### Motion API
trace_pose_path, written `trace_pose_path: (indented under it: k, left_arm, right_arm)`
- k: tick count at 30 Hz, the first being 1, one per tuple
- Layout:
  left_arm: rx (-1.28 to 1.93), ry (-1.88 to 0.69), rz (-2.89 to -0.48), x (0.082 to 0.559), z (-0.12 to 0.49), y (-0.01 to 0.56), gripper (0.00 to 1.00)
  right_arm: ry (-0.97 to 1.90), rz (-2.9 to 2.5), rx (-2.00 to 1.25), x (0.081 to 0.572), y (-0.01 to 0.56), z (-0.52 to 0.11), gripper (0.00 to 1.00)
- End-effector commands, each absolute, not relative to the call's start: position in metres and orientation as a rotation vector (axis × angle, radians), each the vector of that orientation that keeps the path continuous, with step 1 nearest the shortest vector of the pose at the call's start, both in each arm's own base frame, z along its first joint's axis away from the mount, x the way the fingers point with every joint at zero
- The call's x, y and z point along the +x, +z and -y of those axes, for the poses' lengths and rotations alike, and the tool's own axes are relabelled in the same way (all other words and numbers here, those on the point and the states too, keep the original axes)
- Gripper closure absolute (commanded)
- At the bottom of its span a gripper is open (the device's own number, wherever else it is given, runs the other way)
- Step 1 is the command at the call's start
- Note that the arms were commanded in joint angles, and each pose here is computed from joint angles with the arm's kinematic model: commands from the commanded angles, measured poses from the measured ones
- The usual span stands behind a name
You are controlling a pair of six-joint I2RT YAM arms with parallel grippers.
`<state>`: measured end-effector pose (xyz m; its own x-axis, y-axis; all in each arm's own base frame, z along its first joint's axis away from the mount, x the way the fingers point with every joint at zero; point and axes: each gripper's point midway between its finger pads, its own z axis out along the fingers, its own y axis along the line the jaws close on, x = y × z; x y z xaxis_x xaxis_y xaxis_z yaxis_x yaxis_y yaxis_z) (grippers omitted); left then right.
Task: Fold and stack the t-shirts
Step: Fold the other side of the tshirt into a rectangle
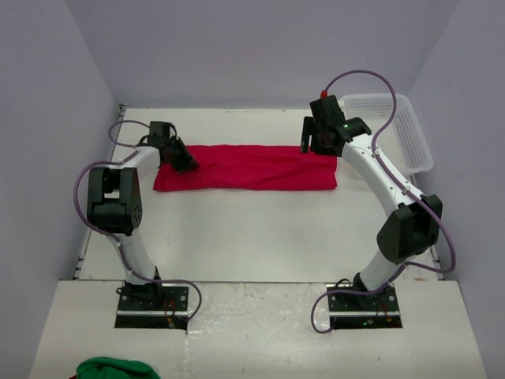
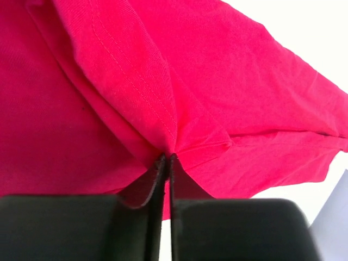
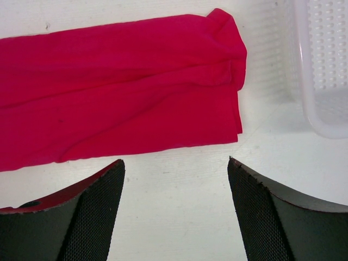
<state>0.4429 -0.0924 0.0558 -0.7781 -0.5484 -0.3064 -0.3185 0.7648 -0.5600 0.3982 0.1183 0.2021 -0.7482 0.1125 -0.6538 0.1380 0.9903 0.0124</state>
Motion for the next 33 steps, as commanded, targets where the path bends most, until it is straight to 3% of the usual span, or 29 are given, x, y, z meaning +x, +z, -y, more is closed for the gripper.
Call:
trace_pose_path:
  k: [1,13,24,27,28,30,33]
  left_arm:
    - [-0.623,-0.724,-2.462,0.454,0.098,0.077,1.00]
    - [-0.524,-0.741,-2.354,0.498,0.103,0.142,1.00]
    - [-0.396,-0.852,-2.485,0.539,0.143,0.087,0.93]
    - [-0.381,-0.853,-2.518,0.538,0.150,0.072,0.86]
    - [-0.388,-0.837,-2.522,0.538,0.148,0.068,0.77]
    - [-0.387,-0.803,-2.530,0.536,0.145,0.065,0.73]
    - [-0.376,-0.717,-2.503,0.539,0.136,0.074,0.57]
  right_arm:
    - [-0.048,-2.372,0.199,0.408,0.215,-0.118,0.22]
    - [-0.045,-2.379,0.199,0.410,0.216,-0.120,0.23]
    - [-0.064,-2.376,0.205,0.408,0.216,-0.116,0.22]
    - [-0.062,-2.378,0.202,0.408,0.214,-0.116,0.22]
    - [-0.061,-2.382,0.202,0.408,0.213,-0.117,0.23]
    - [-0.065,-2.386,0.200,0.408,0.211,-0.117,0.22]
    - [-0.060,-2.395,0.199,0.408,0.207,-0.118,0.23]
